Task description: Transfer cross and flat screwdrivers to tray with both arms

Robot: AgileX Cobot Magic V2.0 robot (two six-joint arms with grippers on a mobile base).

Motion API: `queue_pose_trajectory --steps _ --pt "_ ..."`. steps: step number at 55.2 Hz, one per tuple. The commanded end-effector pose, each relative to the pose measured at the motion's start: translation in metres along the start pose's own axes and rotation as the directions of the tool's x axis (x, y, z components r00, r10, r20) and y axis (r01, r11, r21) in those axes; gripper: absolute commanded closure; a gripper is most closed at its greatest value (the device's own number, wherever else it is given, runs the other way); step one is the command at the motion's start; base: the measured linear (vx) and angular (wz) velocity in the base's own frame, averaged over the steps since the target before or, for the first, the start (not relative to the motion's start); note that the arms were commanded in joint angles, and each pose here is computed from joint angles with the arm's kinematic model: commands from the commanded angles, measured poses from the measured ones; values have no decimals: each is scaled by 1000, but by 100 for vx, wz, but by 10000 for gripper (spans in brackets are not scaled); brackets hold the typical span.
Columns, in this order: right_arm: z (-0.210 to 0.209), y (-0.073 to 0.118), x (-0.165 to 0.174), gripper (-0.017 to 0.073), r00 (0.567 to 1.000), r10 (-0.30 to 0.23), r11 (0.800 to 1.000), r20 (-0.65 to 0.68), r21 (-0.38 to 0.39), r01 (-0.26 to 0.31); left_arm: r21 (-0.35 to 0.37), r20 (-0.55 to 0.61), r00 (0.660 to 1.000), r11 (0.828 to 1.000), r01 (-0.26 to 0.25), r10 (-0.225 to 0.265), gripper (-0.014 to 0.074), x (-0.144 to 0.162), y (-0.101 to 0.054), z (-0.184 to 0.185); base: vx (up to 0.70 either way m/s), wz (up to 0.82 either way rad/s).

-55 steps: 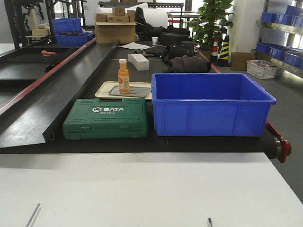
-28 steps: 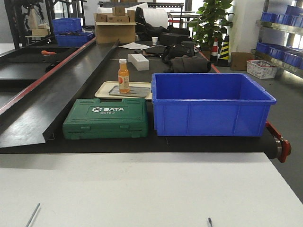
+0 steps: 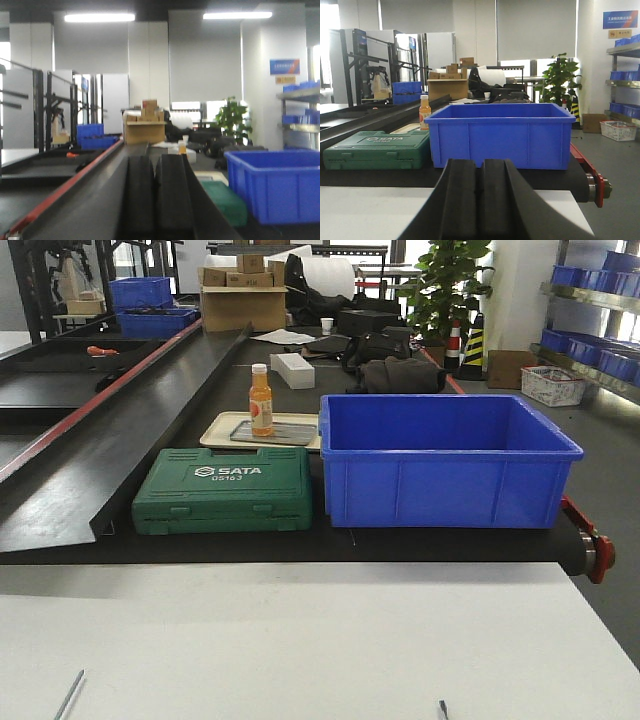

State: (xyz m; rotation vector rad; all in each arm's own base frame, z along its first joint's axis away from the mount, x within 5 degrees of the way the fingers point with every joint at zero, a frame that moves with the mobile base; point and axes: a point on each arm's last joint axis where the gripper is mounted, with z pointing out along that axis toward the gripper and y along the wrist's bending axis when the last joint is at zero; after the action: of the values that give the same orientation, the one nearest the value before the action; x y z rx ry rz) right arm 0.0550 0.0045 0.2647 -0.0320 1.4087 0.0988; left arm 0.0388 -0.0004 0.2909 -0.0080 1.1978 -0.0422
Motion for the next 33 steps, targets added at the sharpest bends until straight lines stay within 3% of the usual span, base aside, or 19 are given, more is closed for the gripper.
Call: queue_pose_trajectory --steps 1,9,18,24,33 --pt "11 1 -44 564 998 -13 1000 58 4 13 -1 126 992 1000 17 -17 584 -45 -1 13 0 0" --pt "38 2 -73 558 1000 -17 1000 11 5 17 -4 45 999 1000 17 -17 561 -59 -1 44 0 0" --pt "70 2 -61 494 992 -16 1000 -127 8 17 -10 -118 993 1000 16 -17 490 -37 -1 74 0 0" --pt "87 1 -46 402 975 -12 1000 -220 11 15 -13 -238 971 1000 15 -17 400 -20 -1 85 0 0" --pt "106 0 -27 217 948 -10 1000 -317 13 15 -15 -422 906 1000 14 -19 216 6 -1 96 0 0"
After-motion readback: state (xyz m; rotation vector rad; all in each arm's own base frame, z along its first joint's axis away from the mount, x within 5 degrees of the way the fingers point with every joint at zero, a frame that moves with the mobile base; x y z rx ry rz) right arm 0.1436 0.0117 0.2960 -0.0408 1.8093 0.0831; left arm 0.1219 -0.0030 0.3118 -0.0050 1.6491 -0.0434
